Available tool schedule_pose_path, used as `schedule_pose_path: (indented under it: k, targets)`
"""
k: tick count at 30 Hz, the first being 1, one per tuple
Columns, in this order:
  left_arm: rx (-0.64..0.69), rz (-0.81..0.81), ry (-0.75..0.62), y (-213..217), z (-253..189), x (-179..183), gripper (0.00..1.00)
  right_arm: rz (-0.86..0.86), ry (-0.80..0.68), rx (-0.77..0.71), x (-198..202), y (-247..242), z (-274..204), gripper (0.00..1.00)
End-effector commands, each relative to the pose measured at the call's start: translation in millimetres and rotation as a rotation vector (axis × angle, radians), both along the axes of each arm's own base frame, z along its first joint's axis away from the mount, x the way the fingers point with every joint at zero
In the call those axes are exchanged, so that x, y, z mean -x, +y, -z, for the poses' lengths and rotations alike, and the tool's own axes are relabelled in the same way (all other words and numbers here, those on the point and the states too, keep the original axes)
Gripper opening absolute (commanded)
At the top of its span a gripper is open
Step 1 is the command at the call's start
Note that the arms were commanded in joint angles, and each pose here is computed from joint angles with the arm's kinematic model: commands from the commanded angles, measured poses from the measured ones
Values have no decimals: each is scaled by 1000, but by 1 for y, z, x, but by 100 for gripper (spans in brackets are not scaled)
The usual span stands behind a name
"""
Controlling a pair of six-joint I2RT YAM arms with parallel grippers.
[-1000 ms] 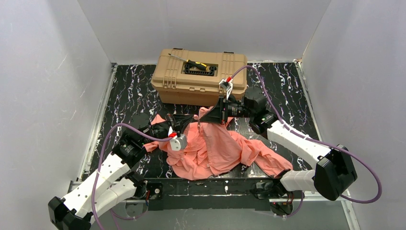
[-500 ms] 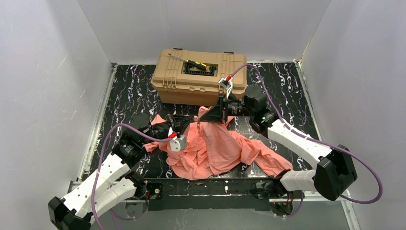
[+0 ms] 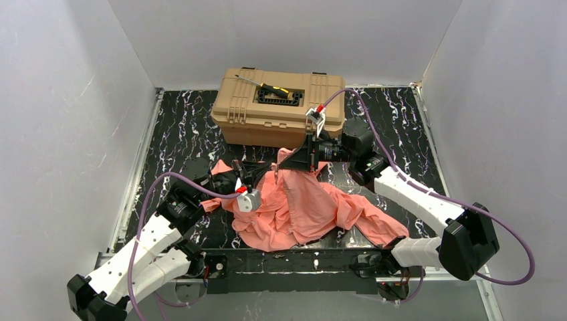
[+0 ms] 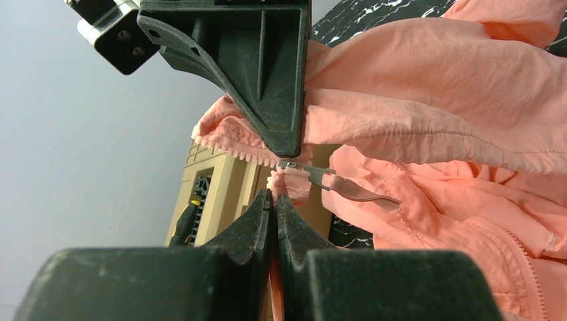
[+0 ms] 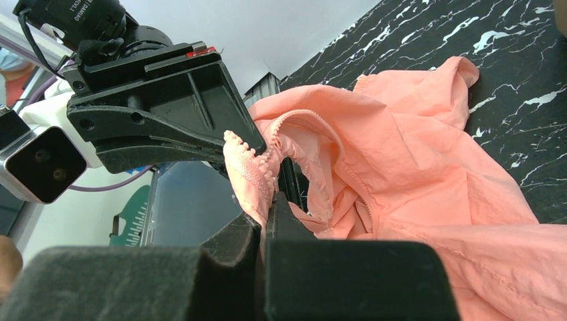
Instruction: Zip up the jacket
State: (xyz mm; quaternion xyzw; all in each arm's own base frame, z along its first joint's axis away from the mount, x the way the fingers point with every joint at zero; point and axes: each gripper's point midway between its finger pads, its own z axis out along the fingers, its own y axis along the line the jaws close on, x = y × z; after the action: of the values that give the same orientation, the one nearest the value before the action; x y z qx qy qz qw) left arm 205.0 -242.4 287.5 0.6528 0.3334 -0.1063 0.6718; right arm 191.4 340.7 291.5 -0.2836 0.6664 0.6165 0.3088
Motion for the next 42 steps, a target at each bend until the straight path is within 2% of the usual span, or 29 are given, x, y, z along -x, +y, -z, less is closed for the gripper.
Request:
schedule_pose_path:
  k: [1, 21, 30, 42]
  targets:
    - [9, 4, -19, 1, -8, 1, 0, -2, -55, -3, 7, -7, -8, 1]
    - [10, -12, -26, 3, -8, 0, 0, -74, -57, 11, 20, 2, -3, 1]
    - [8, -6, -24, 3, -6, 1, 0, 7, -83, 5, 9, 1, -8, 1]
    - [6, -1, -18, 3, -5, 3, 0, 14, -86, -24, 9, 0, -16, 1]
